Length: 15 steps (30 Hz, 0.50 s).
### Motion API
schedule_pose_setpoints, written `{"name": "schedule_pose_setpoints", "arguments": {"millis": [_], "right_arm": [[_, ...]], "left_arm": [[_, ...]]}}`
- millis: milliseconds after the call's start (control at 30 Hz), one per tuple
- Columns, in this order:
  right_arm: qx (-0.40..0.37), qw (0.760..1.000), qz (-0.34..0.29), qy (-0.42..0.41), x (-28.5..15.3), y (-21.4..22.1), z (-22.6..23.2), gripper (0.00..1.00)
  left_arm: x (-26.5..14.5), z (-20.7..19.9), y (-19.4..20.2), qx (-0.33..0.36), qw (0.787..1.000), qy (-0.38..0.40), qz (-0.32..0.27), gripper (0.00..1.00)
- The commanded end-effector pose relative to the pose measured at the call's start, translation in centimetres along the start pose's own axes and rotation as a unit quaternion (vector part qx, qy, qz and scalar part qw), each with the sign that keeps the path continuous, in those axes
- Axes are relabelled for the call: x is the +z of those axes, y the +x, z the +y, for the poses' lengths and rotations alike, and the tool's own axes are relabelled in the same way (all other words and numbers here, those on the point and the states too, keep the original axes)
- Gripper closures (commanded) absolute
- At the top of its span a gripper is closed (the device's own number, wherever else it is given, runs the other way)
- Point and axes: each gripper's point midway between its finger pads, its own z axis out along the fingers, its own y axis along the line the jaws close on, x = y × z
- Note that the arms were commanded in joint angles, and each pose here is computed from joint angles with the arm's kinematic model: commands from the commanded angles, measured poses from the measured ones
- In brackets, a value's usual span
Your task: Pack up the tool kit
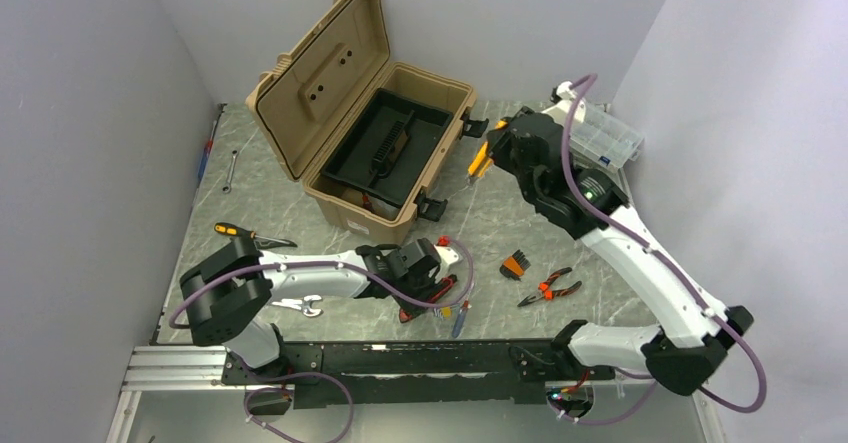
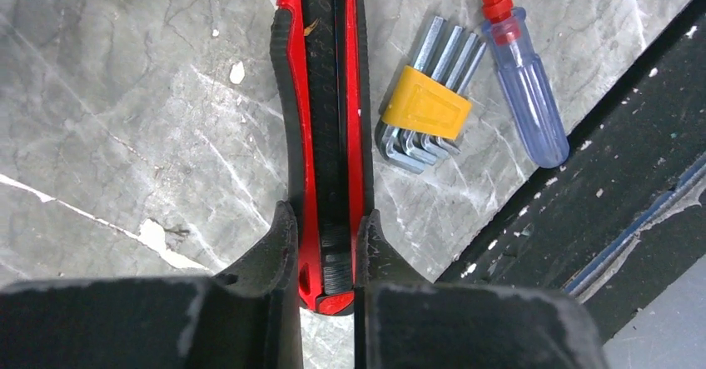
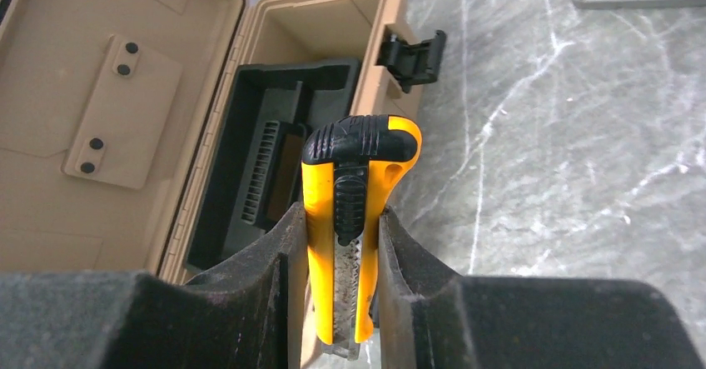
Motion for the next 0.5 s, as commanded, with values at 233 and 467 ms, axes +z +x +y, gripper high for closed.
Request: {"name": "schedule_pose_setpoints", "arguments": {"millis": [233,467], "right_arm": [[0.041,0.995,0.011,-0.086,6.4,-0.6,7.6,1.00],[0.022,0.992,0.088,-0.088,13.5,4.5,9.8,1.00]], "left_arm": [[-6.5,0.5,0.0,0.001,1.000,-0.014,-0.021,1.00],[-6.3,1.5,0.5,-0.006,0.999,-0.038,-0.029,0.69]]}}
